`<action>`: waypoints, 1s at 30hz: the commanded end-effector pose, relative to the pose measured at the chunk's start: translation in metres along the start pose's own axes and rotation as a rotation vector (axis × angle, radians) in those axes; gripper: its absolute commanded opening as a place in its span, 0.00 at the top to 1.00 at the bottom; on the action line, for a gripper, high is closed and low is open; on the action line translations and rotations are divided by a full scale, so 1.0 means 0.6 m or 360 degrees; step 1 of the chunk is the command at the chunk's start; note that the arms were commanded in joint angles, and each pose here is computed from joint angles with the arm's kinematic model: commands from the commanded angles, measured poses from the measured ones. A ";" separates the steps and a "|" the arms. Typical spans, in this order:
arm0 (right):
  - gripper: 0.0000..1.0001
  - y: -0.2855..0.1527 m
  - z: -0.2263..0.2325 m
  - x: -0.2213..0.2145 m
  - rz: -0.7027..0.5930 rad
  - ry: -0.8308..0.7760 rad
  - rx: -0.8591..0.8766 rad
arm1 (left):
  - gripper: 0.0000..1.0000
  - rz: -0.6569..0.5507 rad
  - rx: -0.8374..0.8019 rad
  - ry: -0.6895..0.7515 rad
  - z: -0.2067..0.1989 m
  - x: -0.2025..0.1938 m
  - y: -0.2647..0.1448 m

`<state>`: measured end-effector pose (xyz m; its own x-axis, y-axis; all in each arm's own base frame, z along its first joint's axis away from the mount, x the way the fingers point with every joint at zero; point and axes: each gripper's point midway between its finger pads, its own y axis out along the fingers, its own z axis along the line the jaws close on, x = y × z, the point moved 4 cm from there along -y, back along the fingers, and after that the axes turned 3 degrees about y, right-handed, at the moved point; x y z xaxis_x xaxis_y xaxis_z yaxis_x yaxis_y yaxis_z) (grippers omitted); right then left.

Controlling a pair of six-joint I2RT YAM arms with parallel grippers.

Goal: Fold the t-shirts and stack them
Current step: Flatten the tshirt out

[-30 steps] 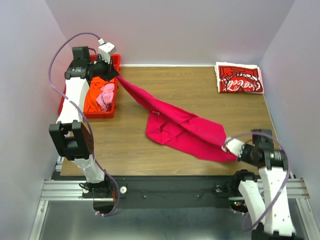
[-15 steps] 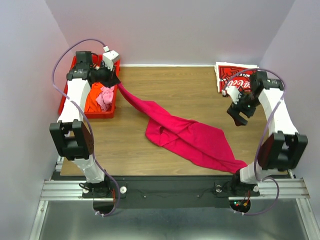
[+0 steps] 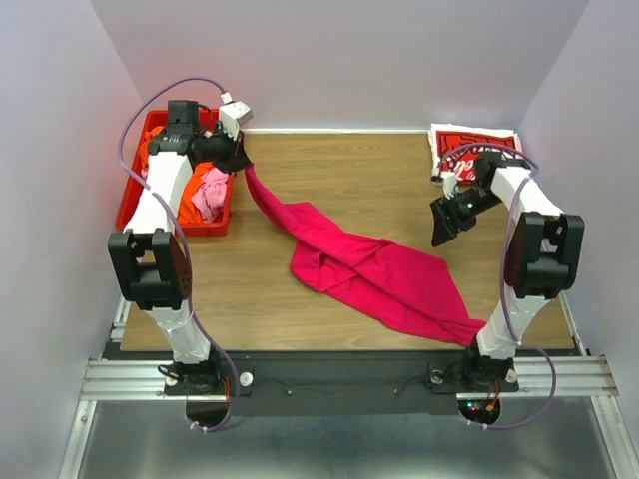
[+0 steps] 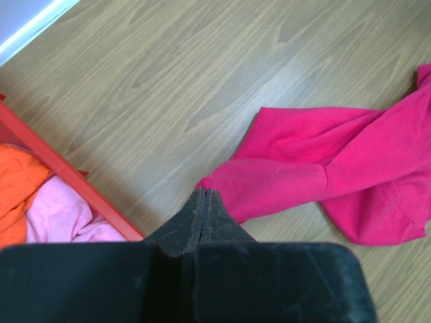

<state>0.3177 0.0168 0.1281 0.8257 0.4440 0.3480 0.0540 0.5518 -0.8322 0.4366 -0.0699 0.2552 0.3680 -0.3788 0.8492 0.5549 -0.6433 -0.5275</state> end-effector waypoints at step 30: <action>0.76 0.140 0.045 0.178 -0.0182 -0.0333 -0.0376 | 1.00 -0.0082 0.0066 0.0088 0.020 0.066 -0.019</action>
<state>0.3650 0.1352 0.0751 0.7221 0.5569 0.4104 0.1290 0.4744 -0.8708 0.4532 -0.0686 0.2695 0.3609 -0.3761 0.8534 0.5767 -0.6291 -0.5212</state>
